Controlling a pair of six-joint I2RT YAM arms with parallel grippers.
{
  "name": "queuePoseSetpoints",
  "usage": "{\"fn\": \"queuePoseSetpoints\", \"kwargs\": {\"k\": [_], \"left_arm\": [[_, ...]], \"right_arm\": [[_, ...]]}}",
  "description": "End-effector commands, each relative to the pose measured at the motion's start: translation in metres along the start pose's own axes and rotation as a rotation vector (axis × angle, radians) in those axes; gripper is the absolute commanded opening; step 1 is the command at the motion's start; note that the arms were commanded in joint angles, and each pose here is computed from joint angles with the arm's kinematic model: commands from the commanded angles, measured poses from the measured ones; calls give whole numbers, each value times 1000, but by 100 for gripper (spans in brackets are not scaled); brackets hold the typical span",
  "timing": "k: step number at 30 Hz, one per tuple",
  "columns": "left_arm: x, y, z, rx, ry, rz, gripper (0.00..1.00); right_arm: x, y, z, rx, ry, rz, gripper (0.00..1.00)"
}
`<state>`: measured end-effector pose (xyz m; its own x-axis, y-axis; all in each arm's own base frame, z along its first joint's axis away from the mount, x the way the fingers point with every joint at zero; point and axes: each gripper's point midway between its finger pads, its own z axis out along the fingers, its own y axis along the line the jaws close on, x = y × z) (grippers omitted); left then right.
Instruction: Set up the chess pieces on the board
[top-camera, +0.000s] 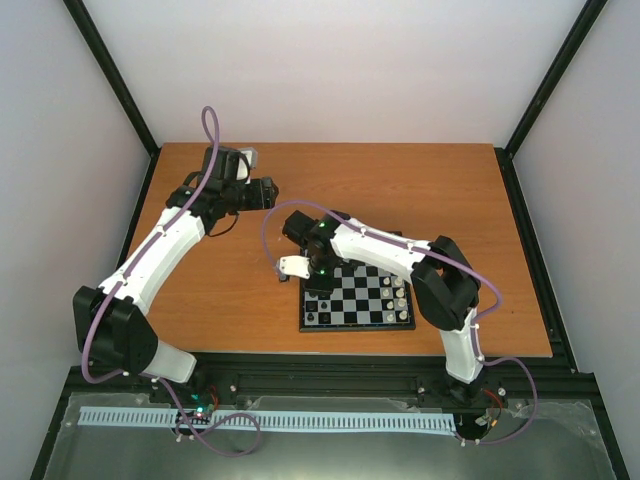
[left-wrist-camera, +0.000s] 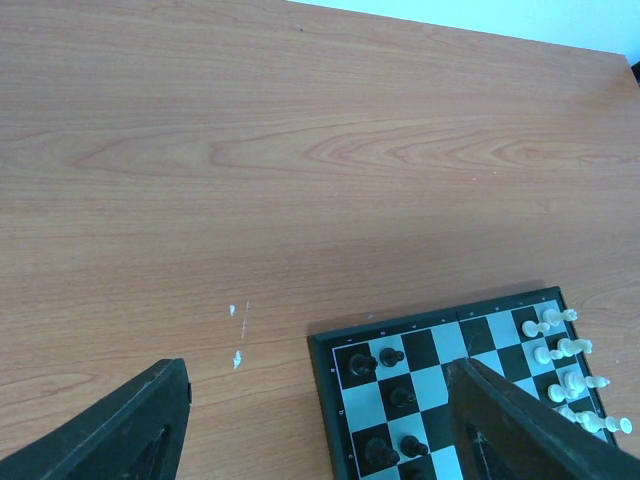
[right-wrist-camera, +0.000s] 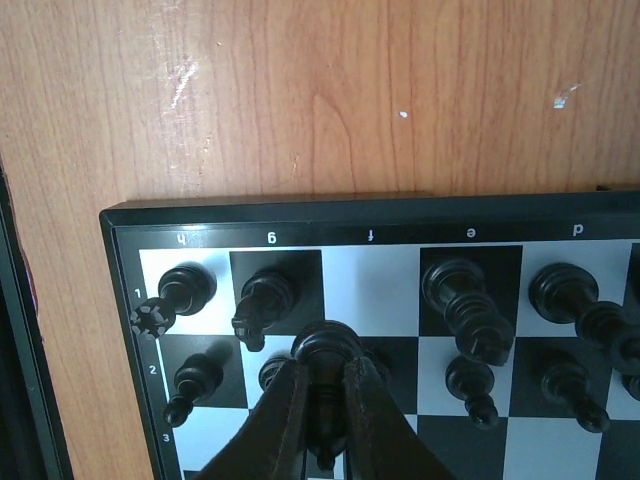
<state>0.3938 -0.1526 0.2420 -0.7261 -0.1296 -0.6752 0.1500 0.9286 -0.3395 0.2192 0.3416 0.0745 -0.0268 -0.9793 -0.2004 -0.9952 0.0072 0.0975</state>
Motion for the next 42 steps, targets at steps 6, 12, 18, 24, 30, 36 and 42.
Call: {"fn": "queuePoseSetpoints", "kwargs": {"k": [6,12,18,24,30,36,42], "left_arm": [[-11,-5,-11,27,-47,-5,73],[-11,-6,-11,30,-46,-5,73],[-10,-7,-11,37,-42,-5,73],[-10,-8,-11,44,-39,-3,73],[-10,-9,-11,45,-40,-2,73],[-10,-9,-11,46,-41,-4,73],[-10,-9,-11,48,-39,-4,73]], "right_arm": [[-9,2,8,-21,-3,-2,5],[-12,-1,15,-24,4,-6,5],[-12,-3,24,-32,13,-7,6],[-14,-3,29,-48,14,-8,6],[-14,-5,32,-37,20,-3,8],[-12,-8,32,-19,30,0,9],[-9,-11,30,5,42,3,9]]}}
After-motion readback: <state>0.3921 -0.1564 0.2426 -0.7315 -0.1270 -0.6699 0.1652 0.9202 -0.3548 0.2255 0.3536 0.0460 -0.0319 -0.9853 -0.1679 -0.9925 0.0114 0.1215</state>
